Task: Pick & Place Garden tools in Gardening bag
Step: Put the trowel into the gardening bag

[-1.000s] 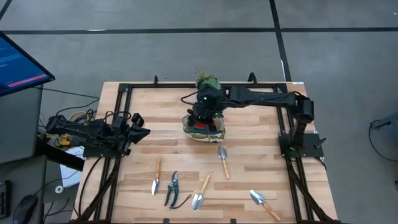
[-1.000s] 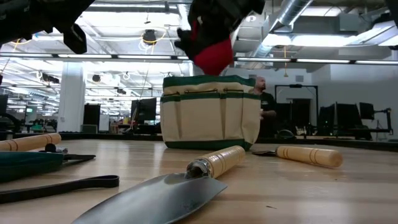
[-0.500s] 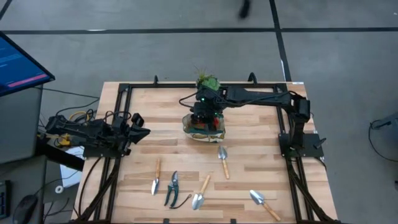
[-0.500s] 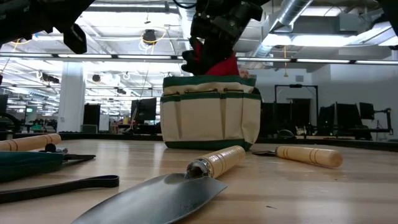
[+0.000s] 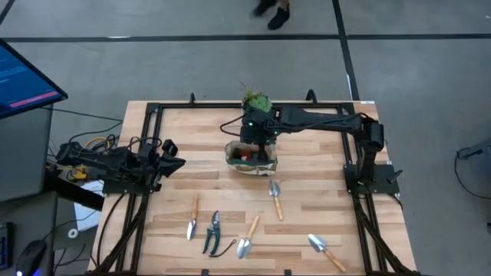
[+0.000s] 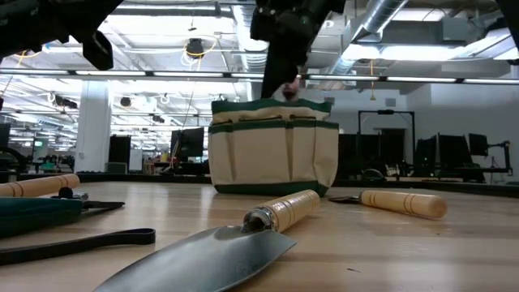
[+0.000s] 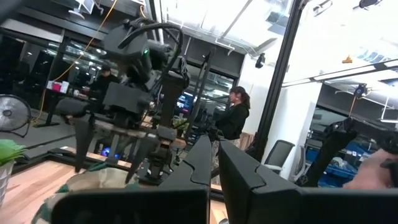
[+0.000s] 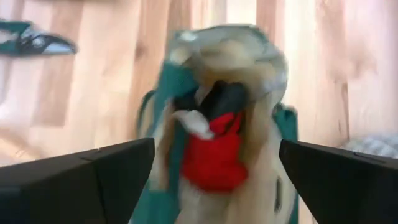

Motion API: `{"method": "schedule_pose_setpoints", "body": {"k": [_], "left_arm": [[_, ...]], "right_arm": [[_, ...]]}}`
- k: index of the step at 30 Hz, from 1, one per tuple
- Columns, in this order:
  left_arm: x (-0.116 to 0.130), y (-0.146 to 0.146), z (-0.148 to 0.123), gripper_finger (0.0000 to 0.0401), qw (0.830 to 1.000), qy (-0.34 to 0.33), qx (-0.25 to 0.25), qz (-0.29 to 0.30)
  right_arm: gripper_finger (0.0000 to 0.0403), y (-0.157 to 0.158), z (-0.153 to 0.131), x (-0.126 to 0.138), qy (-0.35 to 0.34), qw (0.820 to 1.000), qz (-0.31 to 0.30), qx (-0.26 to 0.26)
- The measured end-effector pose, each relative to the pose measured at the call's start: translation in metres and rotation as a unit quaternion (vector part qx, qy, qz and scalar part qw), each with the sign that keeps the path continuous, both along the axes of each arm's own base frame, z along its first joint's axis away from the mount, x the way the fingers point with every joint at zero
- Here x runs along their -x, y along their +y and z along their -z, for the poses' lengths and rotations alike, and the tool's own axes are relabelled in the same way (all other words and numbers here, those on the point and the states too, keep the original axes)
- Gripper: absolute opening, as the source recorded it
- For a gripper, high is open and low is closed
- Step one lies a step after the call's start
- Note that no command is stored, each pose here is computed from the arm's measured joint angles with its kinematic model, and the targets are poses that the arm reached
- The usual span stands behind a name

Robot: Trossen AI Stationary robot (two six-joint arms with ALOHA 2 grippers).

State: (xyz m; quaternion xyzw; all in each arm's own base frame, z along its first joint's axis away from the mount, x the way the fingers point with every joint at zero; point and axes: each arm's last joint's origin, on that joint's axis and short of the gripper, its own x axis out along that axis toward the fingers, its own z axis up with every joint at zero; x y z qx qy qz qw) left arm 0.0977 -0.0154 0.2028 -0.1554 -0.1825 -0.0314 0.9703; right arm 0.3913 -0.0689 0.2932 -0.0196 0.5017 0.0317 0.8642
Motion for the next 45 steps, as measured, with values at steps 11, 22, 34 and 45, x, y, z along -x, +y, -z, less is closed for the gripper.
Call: {"method": "schedule_pose_setpoints", "body": {"k": [11,22,34,45], "left_arm": [[0.0,0.0,0.0,0.0002,1.0,-0.001,0.0,0.0],[0.0,0.0,0.0,0.0002,1.0,-0.001,0.002,0.001],[-0.002,0.0,0.001,0.0002,1.0,0.006,0.0,0.0],[-0.003,-0.001,0.002,0.0002,1.0,0.013,-0.001,0.0]], "right_arm": [[0.0325,0.02,-0.062,0.055,0.184,0.954,0.235,-0.025],[0.0317,0.079,-0.033,0.116,0.171,0.929,0.322,-0.066],[0.0317,0.152,0.035,0.127,0.064,0.956,-0.266,0.109],[0.0317,0.156,0.109,0.089,0.153,0.902,-0.372,0.157]]}}
